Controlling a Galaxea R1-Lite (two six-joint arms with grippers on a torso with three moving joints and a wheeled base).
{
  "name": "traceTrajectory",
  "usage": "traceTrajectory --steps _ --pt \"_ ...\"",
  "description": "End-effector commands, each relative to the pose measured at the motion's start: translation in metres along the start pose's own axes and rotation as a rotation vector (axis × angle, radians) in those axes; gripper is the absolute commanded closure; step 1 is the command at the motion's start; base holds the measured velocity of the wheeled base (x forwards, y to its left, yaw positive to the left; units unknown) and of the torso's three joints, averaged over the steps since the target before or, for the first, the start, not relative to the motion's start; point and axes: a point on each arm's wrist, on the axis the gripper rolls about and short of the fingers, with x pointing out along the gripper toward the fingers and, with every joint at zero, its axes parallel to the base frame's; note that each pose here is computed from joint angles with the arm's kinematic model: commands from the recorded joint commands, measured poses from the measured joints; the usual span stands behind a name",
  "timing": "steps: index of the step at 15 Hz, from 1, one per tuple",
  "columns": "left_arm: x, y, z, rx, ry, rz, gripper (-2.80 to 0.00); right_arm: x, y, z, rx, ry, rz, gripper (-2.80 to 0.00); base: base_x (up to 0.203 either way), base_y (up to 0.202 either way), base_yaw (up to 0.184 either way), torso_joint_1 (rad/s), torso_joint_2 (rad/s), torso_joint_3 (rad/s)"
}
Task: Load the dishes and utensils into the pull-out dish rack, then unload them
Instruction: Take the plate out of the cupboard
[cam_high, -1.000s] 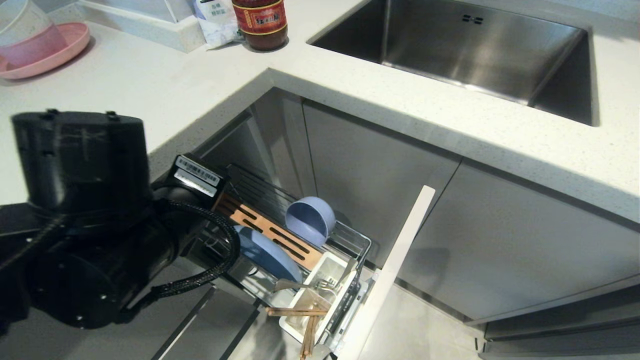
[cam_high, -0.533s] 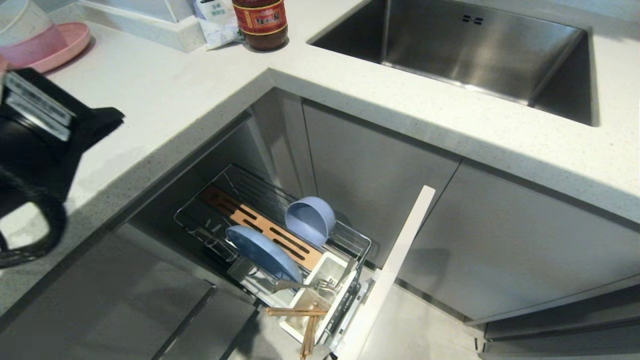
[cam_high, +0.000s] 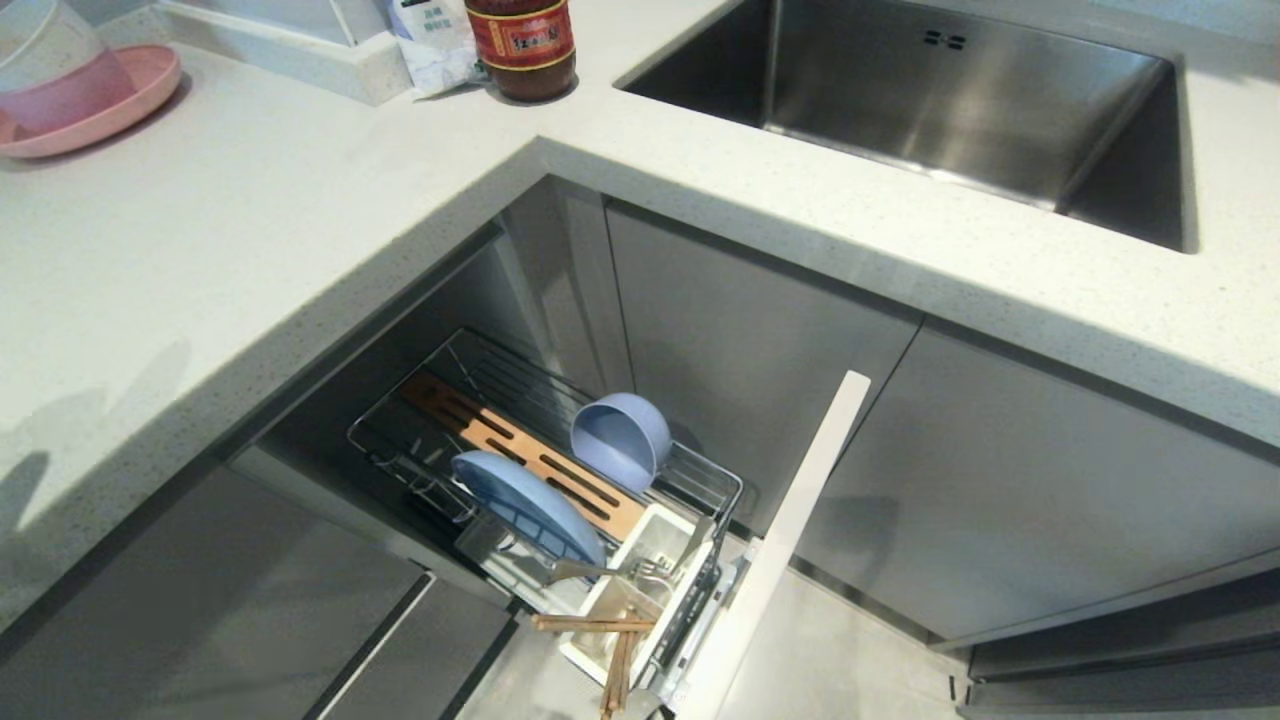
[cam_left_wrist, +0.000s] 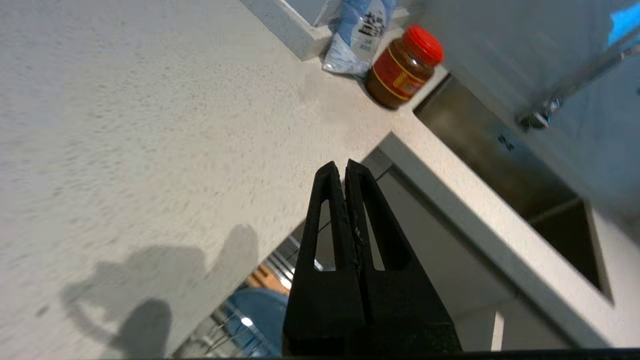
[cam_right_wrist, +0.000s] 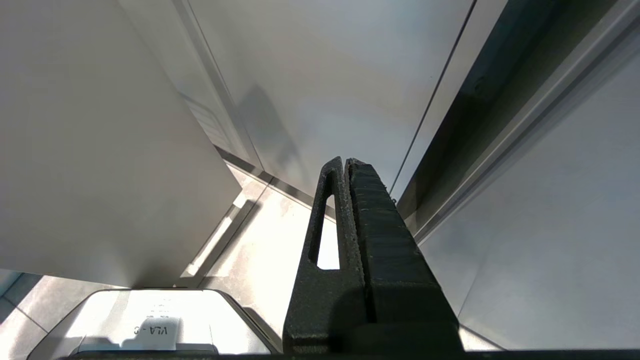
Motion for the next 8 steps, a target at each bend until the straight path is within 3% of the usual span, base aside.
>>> traceTrajectory --steps 1,4,5,6,8 --pt "-0.056 0.007 0.004 0.059 -0.063 -0.04 0.0 0.0 0.0 0.0 0.0 -0.002 0.0 0.0 0.0 0.0 0.0 0.0 0.0 0.0" --pt "-0.095 0.022 -0.021 0.192 -0.026 -0.032 0.0 0.0 0.0 0.0 0.0 -0.001 0.001 0.0 0.0 0.0 0.0 0.0 0.0 0.0" --pt "-0.094 0.028 -0.032 0.223 -0.003 0.03 0.0 0.0 0.0 0.0 0.0 -0.003 0.001 0.0 0.0 0.0 0.0 0.0 0.0 0.0" --pt "-0.091 0.031 -0.038 0.244 0.017 0.089 0.0 0.0 0.0 0.0 0.0 -0.002 0.001 0.0 0.0 0.0 0.0 0.0 0.0 0.0" --pt "-0.092 0.026 -0.043 0.27 0.031 0.076 0.0 0.0 0.0 0.0 0.0 -0.002 0.0 0.0 0.0 0.0 0.0 0.0 0.0 0.0"
